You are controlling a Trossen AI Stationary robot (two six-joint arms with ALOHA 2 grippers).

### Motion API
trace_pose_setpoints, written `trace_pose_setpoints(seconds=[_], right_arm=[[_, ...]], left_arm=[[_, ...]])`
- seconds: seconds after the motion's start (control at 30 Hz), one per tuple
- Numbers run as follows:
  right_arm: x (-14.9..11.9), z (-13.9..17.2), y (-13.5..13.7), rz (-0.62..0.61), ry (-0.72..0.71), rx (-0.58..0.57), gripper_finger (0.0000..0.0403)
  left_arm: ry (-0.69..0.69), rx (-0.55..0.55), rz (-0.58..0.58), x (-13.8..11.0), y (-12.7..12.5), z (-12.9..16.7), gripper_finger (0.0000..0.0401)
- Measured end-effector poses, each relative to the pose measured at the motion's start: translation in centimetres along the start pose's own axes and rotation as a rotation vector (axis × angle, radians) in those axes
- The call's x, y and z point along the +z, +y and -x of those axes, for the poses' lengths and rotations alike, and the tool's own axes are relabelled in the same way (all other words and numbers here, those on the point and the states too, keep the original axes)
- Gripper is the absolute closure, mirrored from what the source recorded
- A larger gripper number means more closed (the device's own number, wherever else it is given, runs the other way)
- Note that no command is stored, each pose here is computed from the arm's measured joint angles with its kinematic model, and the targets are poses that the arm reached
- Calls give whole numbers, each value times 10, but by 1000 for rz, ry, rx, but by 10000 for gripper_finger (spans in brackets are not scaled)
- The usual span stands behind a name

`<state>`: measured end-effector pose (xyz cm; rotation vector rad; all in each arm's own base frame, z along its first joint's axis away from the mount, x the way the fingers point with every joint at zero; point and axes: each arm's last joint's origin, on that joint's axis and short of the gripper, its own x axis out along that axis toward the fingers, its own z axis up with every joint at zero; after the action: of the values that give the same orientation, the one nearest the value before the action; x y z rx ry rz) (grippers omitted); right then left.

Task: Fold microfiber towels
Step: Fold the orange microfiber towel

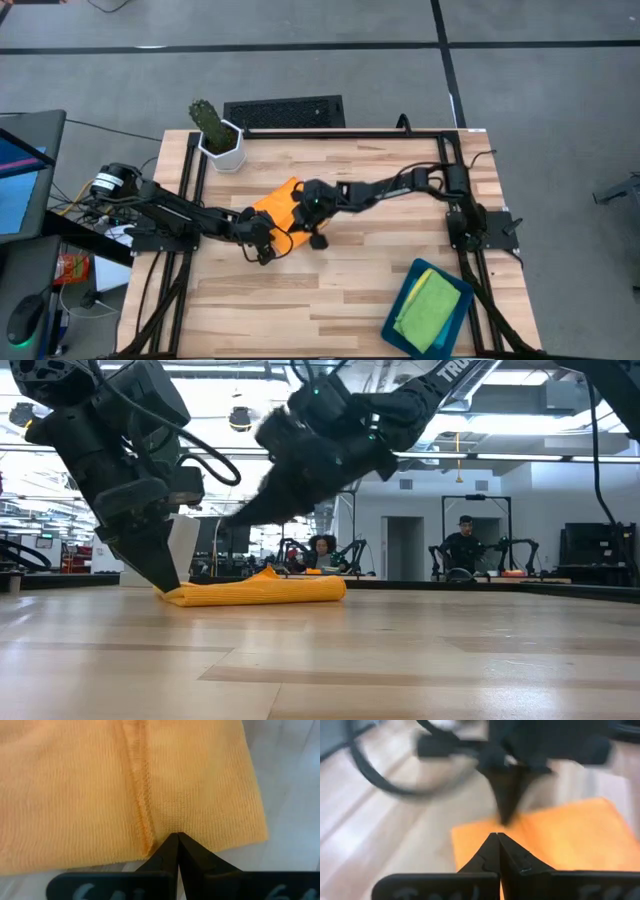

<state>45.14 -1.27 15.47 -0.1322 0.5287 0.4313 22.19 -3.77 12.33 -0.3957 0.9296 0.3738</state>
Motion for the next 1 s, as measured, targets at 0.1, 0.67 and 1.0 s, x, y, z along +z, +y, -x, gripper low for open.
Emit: trace_pose_setpoints(seconds=[0.1, 0.67, 1.0], right_arm=[[-2, 20, -17, -3, 61, -31, 386], [2, 87, -108, -276, 232, -473, 213], [0, 97, -102, -414, 328, -400, 186]], left_arm=[[-31, -22, 18, 4, -2, 5, 401], [-354, 214, 543, 5, 39, 80, 396], [-342, 200, 703, -18, 61, 47, 323]])
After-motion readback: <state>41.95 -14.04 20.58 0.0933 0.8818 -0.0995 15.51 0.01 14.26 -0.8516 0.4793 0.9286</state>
